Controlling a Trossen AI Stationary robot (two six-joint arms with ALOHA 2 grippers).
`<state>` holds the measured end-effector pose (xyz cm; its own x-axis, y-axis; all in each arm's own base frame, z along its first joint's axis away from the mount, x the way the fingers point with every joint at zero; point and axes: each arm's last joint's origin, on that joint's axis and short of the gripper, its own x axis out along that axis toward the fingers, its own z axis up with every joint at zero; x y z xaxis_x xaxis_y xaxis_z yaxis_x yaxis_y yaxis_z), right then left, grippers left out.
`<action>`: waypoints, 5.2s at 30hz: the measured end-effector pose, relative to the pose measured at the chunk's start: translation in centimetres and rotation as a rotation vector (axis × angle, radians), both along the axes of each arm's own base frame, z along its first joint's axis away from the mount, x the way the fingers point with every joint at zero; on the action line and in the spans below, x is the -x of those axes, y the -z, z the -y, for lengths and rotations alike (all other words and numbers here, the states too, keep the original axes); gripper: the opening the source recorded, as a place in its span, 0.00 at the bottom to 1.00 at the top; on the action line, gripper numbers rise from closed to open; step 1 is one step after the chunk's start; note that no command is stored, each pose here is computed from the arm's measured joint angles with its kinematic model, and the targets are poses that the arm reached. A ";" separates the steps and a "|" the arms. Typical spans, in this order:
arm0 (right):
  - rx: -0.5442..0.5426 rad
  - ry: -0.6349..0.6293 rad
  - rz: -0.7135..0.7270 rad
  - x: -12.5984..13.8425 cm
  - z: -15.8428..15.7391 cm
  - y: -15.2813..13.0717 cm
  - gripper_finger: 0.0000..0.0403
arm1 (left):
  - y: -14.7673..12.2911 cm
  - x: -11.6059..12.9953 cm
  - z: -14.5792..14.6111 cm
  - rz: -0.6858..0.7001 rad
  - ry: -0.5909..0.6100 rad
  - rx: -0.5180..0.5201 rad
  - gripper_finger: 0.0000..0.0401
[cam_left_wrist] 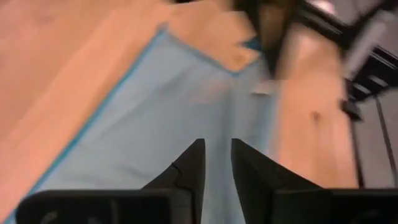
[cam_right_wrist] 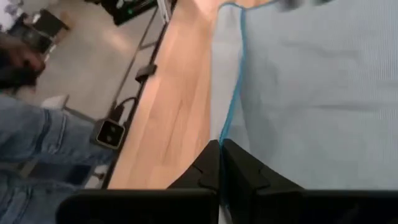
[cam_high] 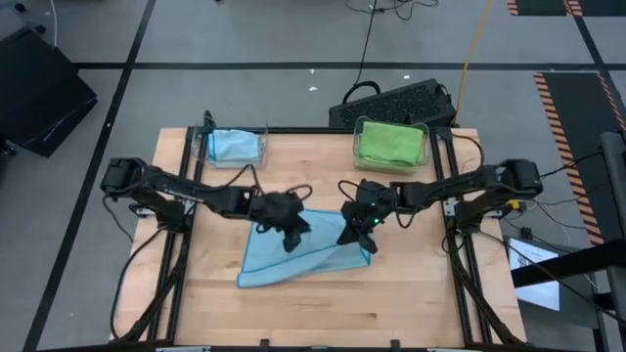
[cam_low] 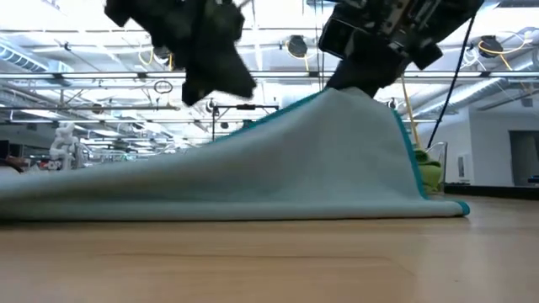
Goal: Sort microfiber towel by color & place in baskets
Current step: Fold the blue towel
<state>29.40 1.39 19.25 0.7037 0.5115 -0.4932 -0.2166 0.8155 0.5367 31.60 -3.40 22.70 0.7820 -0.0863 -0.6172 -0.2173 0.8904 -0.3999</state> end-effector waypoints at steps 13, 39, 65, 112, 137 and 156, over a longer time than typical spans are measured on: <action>0.028 -0.003 -0.062 1.7 0.0 -1.2 0.00 | 2.0 2.3 5.6 -0.203 0.098 -0.048 0.65; 0.074 -0.044 -0.051 1.8 -1.0 -1.0 0.00 | 8.5 0.4 3.5 -0.226 0.295 0.017 0.57; 0.054 0.054 -0.129 2.0 -0.6 -0.7 0.13 | 5.2 1.6 3.1 -0.201 0.225 0.083 0.01; 0.416 -0.004 -0.086 6.6 -5.0 5.4 0.31 | 5.6 1.9 2.8 -0.252 0.226 0.066 0.02; 0.479 -0.012 -0.059 5.8 -5.2 6.5 0.12 | 5.6 1.9 2.8 -0.254 0.227 0.069 0.01; 0.388 0.050 -0.174 7.5 -5.2 5.1 0.00 | 2.8 4.2 3.8 -0.320 -0.085 0.318 0.36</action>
<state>21.93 6.60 14.14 0.6121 0.2323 -0.7559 -0.1051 0.9713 0.2134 27.38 -7.17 19.89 0.5687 -0.2549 -0.7821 -0.4413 0.7078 -0.5516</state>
